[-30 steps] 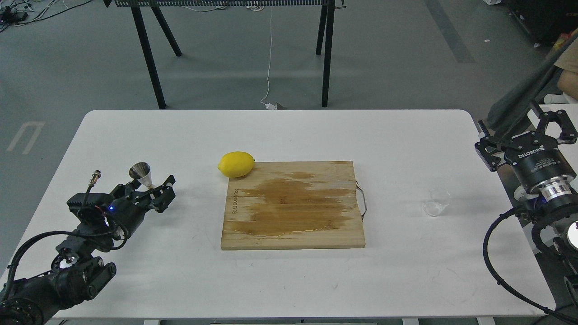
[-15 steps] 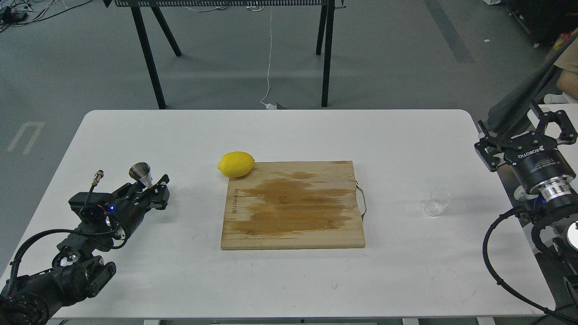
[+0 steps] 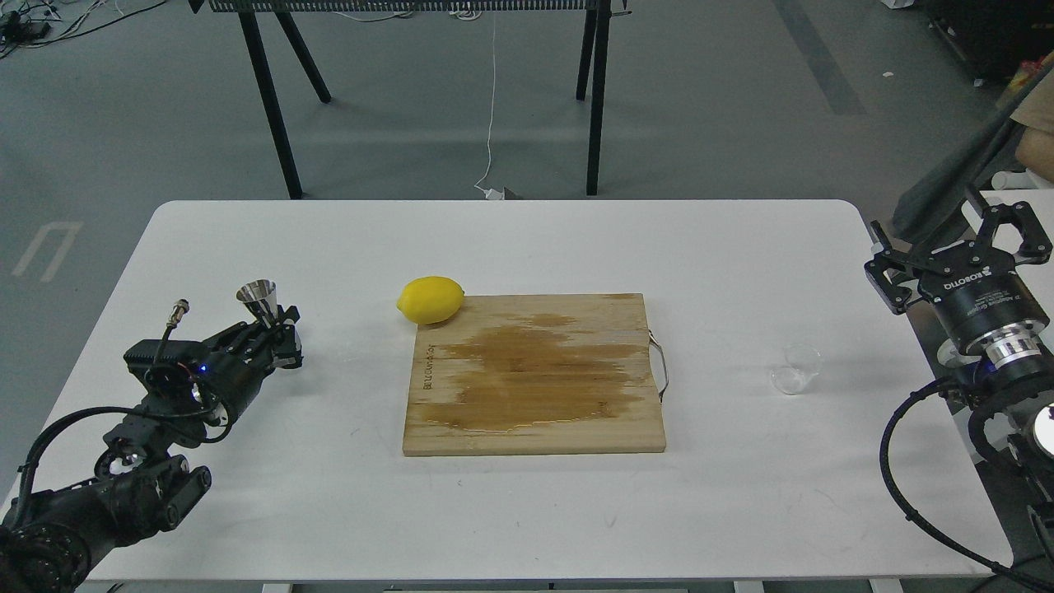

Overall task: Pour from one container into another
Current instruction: 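Lift the jigger with the left gripper and carry it over the cutting board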

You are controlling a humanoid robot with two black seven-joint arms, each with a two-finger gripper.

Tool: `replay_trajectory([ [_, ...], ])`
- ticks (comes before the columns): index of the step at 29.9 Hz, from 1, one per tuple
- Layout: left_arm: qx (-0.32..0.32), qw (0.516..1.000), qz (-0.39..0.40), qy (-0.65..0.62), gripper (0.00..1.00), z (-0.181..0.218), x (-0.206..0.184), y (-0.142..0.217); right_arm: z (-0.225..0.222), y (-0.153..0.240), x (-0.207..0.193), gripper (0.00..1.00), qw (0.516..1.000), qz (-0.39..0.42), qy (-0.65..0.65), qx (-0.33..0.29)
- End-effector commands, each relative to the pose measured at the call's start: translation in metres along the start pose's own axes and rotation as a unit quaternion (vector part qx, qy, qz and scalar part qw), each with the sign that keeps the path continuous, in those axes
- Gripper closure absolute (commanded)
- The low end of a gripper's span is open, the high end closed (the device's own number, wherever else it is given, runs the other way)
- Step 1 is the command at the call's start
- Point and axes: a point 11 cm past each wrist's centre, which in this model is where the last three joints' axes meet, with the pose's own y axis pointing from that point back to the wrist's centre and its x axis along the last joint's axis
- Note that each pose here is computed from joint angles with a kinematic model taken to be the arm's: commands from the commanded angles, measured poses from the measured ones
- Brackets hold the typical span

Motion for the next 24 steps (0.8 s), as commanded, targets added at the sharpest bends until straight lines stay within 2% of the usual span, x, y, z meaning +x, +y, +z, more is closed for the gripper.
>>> replay_trajectory([
  [1,-0.004,1.0,0.014,-0.006,0.9,-0.001,0.016,-0.007,0.0,0.001,0.001,0.01,1.0,0.002,-0.001,0.0],
  [4,-0.01,0.999,0.039,-0.017,0.9,-0.001,0.043,-0.019,0.001,0.001,0.001,0.01,1.0,0.002,-0.001,0.0],
  [9,-0.06,0.99,0.119,-0.034,0.9,0.027,0.126,-0.052,0.001,0.001,0.001,0.01,1.0,0.002,-0.001,0.0],
  [15,-0.141,0.97,0.181,-0.073,0.9,0.091,0.206,-0.082,-0.003,0.001,0.001,0.01,1.0,0.002,0.0,0.005],
  [19,-0.233,0.949,0.207,-0.046,0.9,0.167,0.216,-0.085,-0.004,0.002,0.001,0.01,1.0,0.002,0.001,0.011],
  [24,-0.305,0.932,0.195,-0.018,0.9,0.235,0.193,-0.082,-0.005,0.001,0.001,0.01,1.0,0.001,0.0,0.012],
])
